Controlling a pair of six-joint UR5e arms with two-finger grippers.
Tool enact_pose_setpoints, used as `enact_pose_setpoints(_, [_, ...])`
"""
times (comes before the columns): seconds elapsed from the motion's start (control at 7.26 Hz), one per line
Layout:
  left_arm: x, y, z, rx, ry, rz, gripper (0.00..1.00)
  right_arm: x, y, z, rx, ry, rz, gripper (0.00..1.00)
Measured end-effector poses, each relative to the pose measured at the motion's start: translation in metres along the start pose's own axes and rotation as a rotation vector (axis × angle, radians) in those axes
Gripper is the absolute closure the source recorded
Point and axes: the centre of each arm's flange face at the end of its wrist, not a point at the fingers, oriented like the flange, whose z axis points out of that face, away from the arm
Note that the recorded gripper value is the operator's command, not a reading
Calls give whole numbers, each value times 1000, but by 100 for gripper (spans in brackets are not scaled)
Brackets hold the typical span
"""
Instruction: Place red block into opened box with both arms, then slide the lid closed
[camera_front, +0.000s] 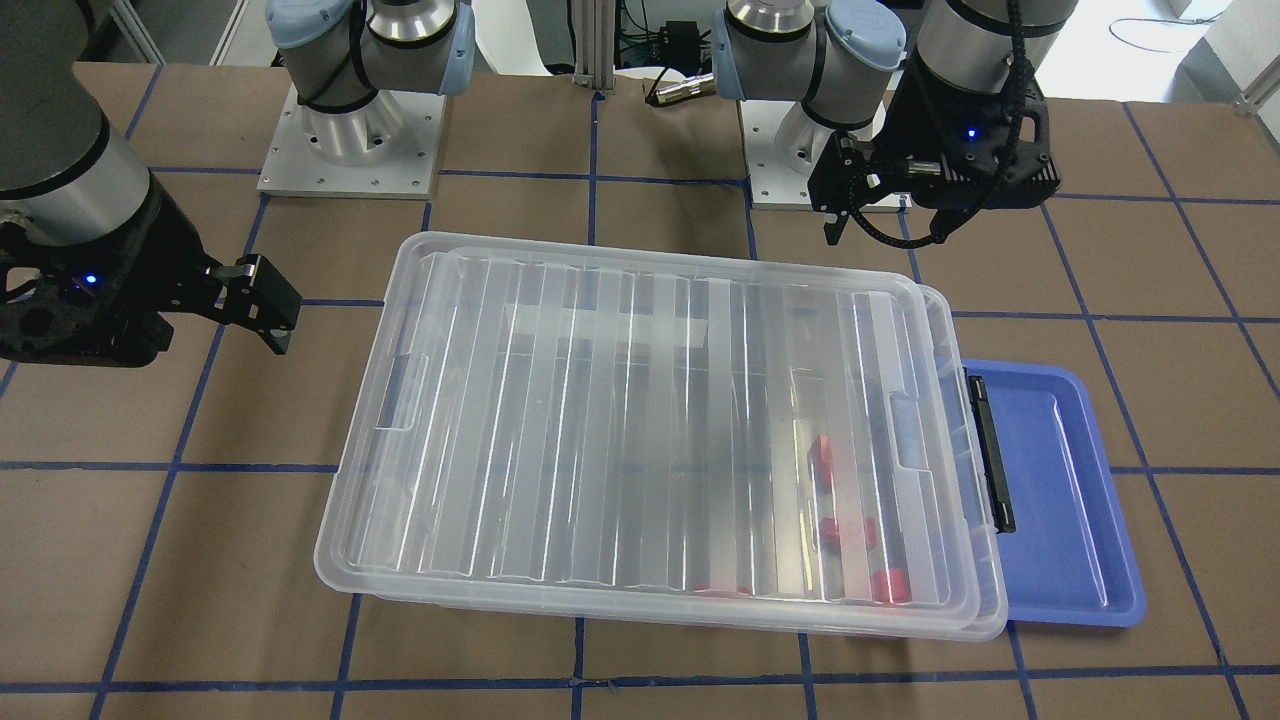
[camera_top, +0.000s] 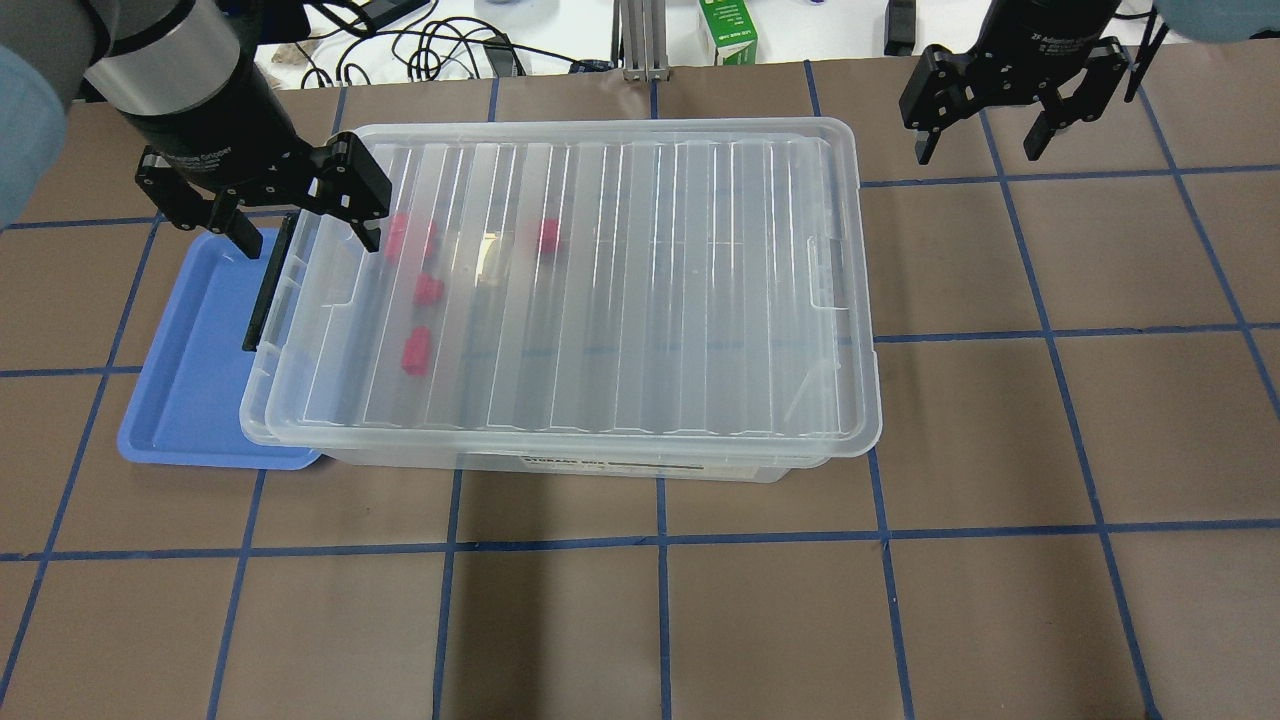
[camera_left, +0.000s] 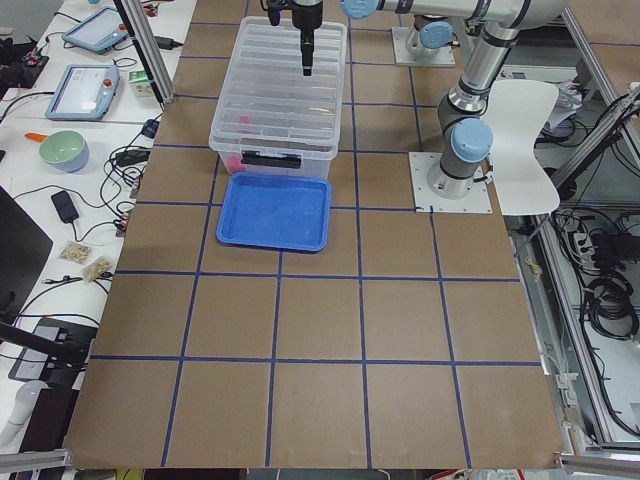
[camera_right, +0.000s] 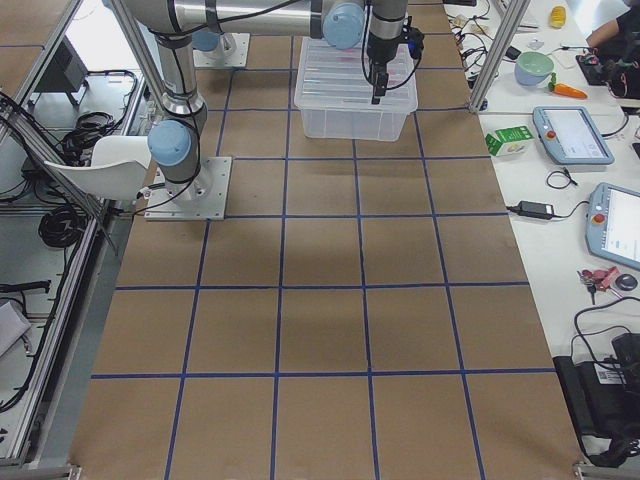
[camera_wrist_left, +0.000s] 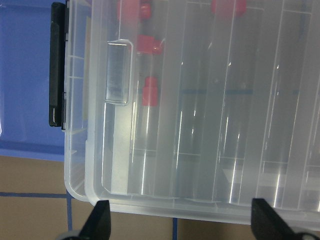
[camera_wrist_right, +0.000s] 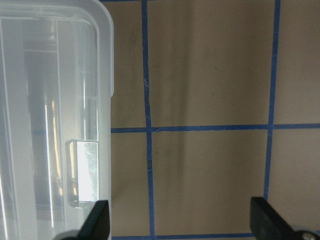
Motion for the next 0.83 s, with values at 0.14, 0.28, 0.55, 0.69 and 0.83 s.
enact_pose_setpoints(0.14, [0, 0, 0, 0, 0, -2, 0, -6, 11, -6, -18, -21, 52, 0])
enact_pose_setpoints(0.28, [0, 0, 0, 1, 0, -3, 0, -19, 26, -10, -26, -22, 95, 0])
enact_pose_setpoints(0.55, [1, 0, -1, 3, 3, -3, 0, -44, 47, 3, -38, 30, 131, 0])
enact_pose_setpoints(0.69, [1, 0, -2, 5, 4, -4, 0, -45, 52, 5, -28, 60, 133, 0])
enact_pose_setpoints(0.83, [1, -1, -2, 6, 4, -5, 0, -45, 56, 4, -20, 76, 132, 0])
